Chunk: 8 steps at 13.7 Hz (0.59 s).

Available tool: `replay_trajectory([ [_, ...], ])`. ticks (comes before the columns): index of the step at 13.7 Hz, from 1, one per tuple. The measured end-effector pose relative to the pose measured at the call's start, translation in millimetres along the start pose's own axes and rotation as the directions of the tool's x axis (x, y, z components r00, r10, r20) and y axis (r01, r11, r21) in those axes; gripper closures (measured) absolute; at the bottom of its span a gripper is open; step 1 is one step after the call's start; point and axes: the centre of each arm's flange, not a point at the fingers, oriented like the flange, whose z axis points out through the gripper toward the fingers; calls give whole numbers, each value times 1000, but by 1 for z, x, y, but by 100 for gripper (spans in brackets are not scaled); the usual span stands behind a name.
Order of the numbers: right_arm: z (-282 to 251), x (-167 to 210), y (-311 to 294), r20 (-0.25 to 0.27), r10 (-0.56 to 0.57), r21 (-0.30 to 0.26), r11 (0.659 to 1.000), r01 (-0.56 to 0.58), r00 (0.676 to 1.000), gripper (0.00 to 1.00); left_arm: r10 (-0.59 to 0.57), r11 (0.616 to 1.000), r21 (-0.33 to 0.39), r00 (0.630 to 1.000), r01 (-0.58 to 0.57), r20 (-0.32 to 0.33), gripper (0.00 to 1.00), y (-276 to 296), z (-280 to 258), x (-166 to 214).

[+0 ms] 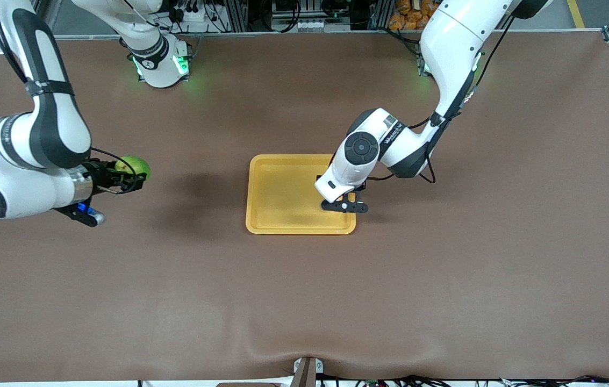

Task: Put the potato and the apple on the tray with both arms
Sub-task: 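Carry the potato onto the tray with the left gripper while the right lifts the apple, then release the potato and withdraw the left gripper while the right carries the apple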

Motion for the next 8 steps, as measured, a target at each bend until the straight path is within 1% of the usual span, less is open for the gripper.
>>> replay_trajectory([
  [3, 3, -10, -23, -18, 27, 3, 1000, -27, 999, 15, 0, 1000, 3, 1000, 0, 6, 49, -1, 5, 0],
  [4, 4, -14, -31, -25, 39, 6, 999, -39, 999, 15, -1, 1000, 3, 1000, 1, 7, 44, -1, 5, 0],
  [8, 18, -27, -66, -56, 90, 29, 996, -88, 994, 15, -7, 1000, -3, 1000, 7, -2, 5, -2, 0, 5],
])
